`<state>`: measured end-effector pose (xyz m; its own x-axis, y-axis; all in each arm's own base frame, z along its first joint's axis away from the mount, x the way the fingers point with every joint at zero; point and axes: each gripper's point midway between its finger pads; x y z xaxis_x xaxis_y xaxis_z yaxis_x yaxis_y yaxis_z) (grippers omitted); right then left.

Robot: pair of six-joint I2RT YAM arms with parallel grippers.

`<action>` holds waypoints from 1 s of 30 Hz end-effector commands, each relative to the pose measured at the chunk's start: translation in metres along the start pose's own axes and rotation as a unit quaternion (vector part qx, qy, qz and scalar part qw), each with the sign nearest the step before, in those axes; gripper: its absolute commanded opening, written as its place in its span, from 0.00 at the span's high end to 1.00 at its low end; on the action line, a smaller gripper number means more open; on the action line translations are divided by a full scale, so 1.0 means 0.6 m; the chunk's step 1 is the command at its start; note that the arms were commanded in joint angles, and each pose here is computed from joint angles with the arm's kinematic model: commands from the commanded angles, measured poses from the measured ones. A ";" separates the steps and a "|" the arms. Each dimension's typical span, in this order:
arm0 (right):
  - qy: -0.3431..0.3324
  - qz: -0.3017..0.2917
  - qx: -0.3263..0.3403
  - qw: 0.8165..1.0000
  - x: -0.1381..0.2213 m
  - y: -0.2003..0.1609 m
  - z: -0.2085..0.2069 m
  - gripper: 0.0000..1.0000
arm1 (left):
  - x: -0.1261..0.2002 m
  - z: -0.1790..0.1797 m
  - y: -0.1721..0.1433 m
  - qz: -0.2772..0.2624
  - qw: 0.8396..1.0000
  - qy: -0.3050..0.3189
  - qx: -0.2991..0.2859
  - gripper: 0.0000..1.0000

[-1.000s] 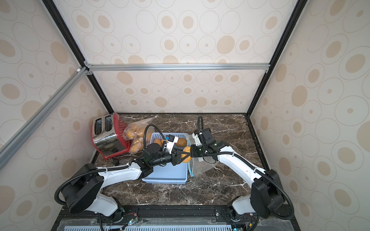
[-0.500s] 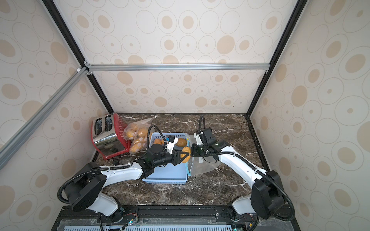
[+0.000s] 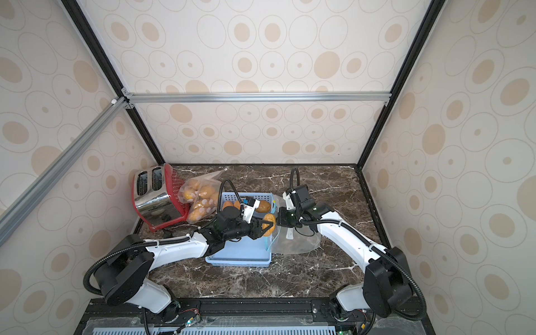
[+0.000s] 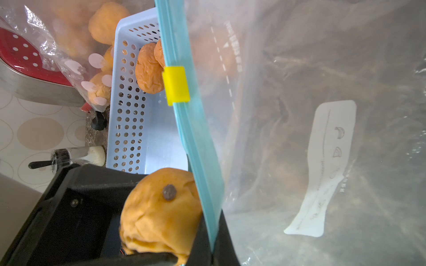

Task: Put the potatoes into a zipper bag and zip it
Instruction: Place the potato into the zipper food storage bag.

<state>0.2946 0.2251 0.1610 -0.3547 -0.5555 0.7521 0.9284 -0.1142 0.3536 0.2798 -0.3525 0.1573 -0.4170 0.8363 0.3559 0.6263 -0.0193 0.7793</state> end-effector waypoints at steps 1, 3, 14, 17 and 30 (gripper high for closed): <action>0.095 0.001 0.015 0.995 0.018 0.008 0.079 1.00 | -0.014 -0.005 -0.027 0.045 0.999 0.004 -0.016 0.56; 0.092 -0.007 0.012 0.996 0.021 0.013 0.078 1.00 | -0.015 -0.001 -0.035 0.056 0.998 0.010 -0.017 0.56; 0.092 -0.020 0.007 0.996 0.022 0.025 0.082 1.00 | -0.018 -0.005 -0.066 0.080 0.997 0.010 -0.017 0.55; 0.095 -0.018 0.004 0.995 0.020 0.024 0.083 1.00 | -0.021 -0.009 -0.065 0.081 0.997 0.007 -0.019 0.54; 0.101 -0.014 0.006 0.995 0.022 0.021 0.086 1.00 | -0.004 -0.068 0.018 0.047 0.997 -0.024 -0.055 0.43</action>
<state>0.2938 0.2534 0.1859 -0.3312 -0.6796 0.6546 0.9286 -0.1119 0.3537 0.2642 -0.3669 0.1467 -0.3352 0.8125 0.4769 0.6468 -0.1696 0.7436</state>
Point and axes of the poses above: each gripper's point midway between its finger pads, its own x axis back along the fingers, its own z axis along the line the jaws close on, y = z × x, and after that the axes turned 2 degrees about -x, right-handed
